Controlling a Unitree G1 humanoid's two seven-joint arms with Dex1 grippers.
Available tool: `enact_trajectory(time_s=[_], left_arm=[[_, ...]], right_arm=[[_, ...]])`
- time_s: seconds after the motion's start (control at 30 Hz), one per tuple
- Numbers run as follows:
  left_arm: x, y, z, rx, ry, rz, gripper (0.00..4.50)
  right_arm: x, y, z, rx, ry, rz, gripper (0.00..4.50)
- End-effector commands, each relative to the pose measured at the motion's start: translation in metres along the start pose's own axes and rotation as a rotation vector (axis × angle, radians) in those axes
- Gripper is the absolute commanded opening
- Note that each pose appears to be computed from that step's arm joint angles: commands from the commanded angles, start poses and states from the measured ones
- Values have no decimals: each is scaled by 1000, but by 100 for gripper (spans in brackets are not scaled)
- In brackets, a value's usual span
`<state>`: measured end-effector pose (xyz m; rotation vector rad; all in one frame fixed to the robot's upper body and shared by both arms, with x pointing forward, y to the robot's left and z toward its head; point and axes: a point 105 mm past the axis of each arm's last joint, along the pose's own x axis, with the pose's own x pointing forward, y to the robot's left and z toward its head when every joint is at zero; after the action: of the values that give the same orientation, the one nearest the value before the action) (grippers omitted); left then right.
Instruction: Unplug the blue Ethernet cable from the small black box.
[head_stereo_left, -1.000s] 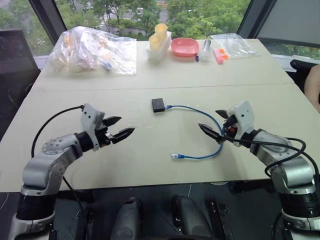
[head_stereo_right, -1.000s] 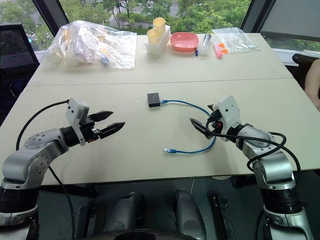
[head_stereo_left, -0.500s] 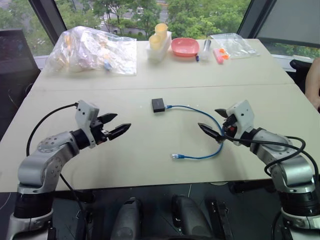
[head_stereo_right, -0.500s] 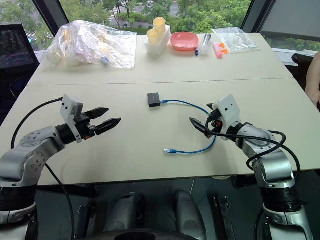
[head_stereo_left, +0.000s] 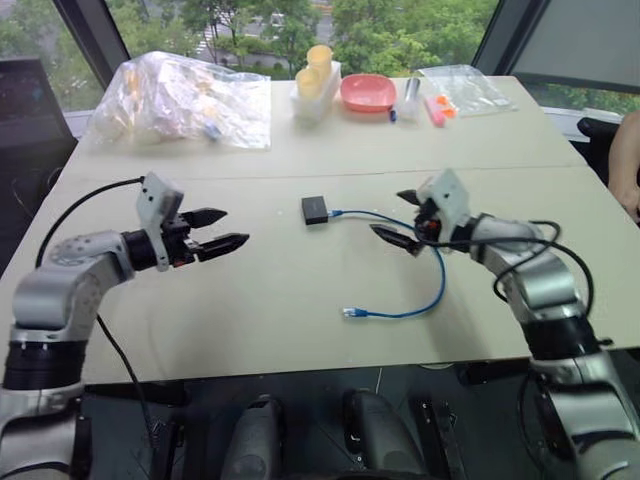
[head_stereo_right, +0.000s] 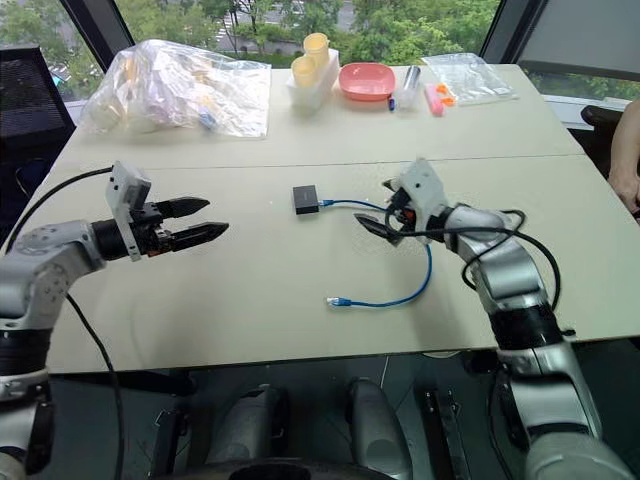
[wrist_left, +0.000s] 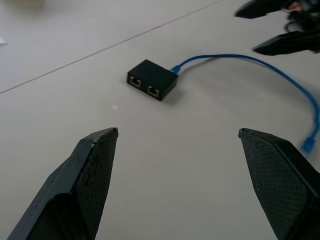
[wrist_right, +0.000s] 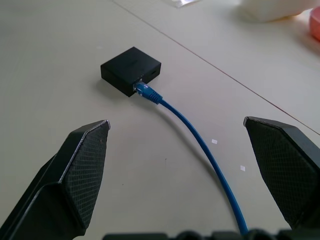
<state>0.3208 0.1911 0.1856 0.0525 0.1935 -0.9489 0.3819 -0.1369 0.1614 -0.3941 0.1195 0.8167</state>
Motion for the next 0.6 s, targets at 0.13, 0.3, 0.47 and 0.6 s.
enact_trajectory(time_s=[0.13, 0.3, 0.47, 0.6], left_arm=[[-15, -2, 24, 19, -37, -56, 399], [-22, -6, 16, 11, -48, 5, 399], [-23, -13, 7, -14, -69, 67, 399], [-23, -16, 2, -16, -67, 112, 399]], right_arm=[[47, -11, -3, -32, 57, 117, 450], [72, -11, -11, -26, 138, 130, 450], [88, -3, -8, 18, 153, 103, 450], [99, 7, -4, 53, 149, 101, 450]])
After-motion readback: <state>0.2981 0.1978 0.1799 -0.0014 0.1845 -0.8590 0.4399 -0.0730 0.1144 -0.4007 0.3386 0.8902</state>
